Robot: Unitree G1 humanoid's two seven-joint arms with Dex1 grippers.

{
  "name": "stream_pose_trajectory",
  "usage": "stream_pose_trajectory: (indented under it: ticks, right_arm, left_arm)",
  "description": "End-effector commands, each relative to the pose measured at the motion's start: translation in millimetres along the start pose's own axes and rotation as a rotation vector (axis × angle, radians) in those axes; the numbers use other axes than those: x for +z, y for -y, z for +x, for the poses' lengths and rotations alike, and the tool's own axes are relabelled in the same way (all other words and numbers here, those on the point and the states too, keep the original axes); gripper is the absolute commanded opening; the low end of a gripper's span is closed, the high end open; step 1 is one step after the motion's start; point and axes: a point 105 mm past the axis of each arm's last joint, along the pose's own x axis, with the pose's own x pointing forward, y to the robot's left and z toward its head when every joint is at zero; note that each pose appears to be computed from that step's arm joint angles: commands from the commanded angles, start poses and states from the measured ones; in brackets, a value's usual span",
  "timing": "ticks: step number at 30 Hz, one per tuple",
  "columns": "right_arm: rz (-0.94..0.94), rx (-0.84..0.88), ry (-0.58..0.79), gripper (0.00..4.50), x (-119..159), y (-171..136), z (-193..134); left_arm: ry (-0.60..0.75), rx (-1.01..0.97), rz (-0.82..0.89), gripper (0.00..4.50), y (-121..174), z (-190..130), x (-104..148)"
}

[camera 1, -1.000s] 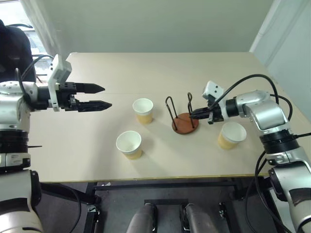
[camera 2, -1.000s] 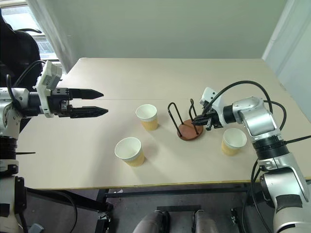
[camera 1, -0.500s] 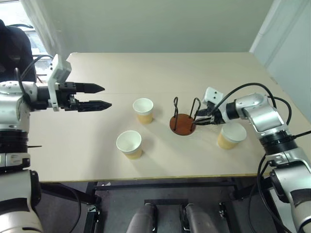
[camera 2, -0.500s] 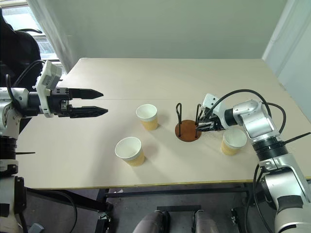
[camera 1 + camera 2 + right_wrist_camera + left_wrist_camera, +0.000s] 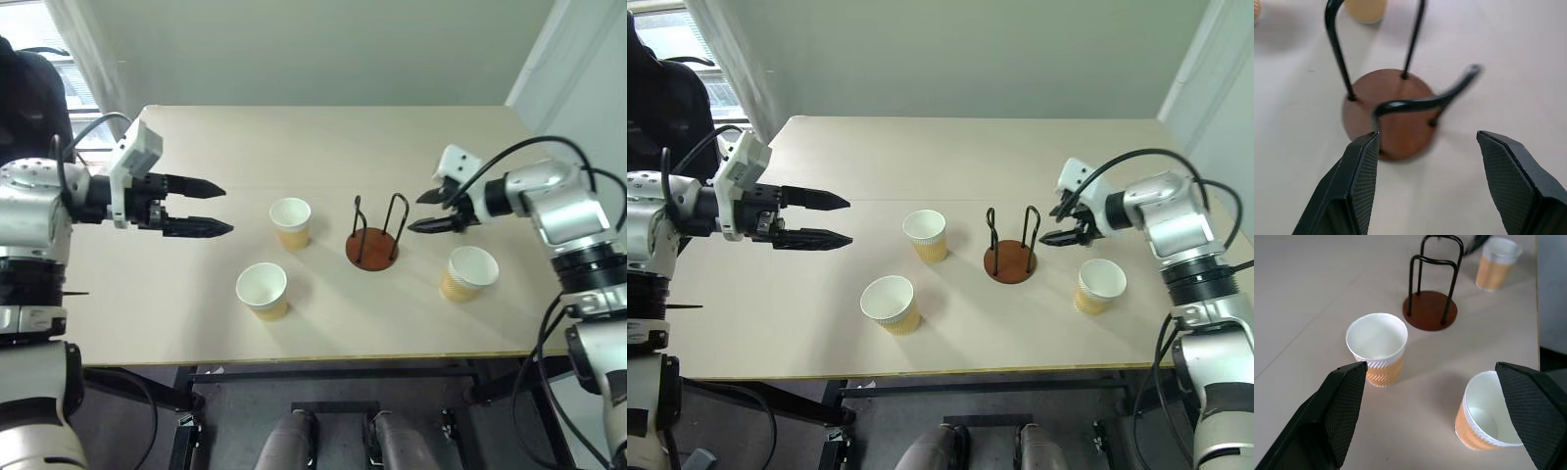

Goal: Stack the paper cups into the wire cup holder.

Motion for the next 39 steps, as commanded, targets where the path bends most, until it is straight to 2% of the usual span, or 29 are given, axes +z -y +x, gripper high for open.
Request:
stream_pose_trajectory:
  ticks: [1,9,15,25,39]
  right_arm:
    - [-0.071,-0.006,0.069,3.17,28.5,1.1,-32.5]
    - [-0.124,0.22,-0.078,3.17,11.6,-53.1,-79.7]
    - [-0.182,0.27,-0.174,3.17,-3.7,-73.5,-83.7]
    - [-0.34,0.234,-0.33,3.17,-42.9,-64.9,-67.4]
    - [-0.423,0.3,-0.42,3.17,-69.3,-64.5,-62.0]
  left_arm:
    - [-0.018,-0.028,0.085,4.5,0.4,-2.9,13.9]
    - [-0.002,-0.055,0.096,4.5,-8.4,12.1,20.7]
    - [0.006,-0.066,0.108,4.5,-11.5,17.9,22.5]
    - [0.014,-0.052,0.125,4.5,-13.5,13.6,25.5]
    - [0.014,-0.03,0.121,4.5,-12.2,3.8,25.8]
